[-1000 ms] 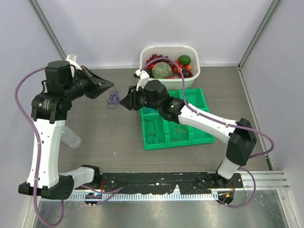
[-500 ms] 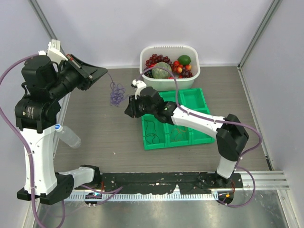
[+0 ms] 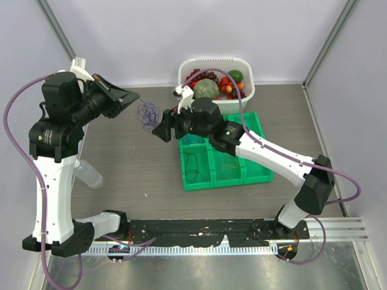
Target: Untangle the cables
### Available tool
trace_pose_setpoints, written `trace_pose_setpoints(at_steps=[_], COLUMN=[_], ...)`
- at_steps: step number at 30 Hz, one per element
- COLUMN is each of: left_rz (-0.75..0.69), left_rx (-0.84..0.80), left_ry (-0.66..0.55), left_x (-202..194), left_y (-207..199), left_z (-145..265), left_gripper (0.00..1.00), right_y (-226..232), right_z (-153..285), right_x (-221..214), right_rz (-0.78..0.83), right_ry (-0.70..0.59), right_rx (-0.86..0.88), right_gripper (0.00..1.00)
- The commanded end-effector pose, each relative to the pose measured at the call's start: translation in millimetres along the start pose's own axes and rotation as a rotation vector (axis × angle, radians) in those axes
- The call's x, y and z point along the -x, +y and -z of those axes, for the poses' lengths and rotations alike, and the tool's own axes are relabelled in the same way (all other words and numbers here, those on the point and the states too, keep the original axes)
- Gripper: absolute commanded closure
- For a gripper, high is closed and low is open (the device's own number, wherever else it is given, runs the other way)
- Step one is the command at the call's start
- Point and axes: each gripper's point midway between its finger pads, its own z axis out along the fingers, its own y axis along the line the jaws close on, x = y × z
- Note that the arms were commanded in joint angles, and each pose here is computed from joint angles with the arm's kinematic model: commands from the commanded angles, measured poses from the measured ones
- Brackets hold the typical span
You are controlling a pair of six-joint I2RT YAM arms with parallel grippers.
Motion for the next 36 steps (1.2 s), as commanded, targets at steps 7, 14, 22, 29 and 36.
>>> trace_pose_setpoints(at_steps=[7, 14, 22, 29, 36], left_rz=[0.028, 0.041, 0.066, 0.084, 0.075], left_rx=[-0.049, -0.047, -0.074, -0.106, -0.132], left_ry=[0.005, 0.012, 0.022, 0.047, 0.045], left_x=[-1.6, -2.5, -3.8, -7.9, -6.2], left_y=[-8.3, -7.3, -10.9, -14.0, -21.0], left_z=[-0.6, -3.6, -7.3, -12.0, -8.8], left_gripper=[1.00, 1.00, 1.00, 1.00, 1.00], right_y=[26.5, 33.5, 28.7, 22.6, 17.8], right_z=[23.3, 16.2, 9.3, -1.6, -11.0], right_x=[86.0, 85.8, 73.2, 78.4, 69.3], right_rz=[0.077, 0.065, 0.043, 0.024, 0.002], right_ry=[-0.215, -0.205, -0.184, -0.187, -0.167], right_rx=[0.018, 0.062, 0.061, 0.024, 0.014], right_gripper=[0.28, 0.30, 0.34, 0.35, 0.70])
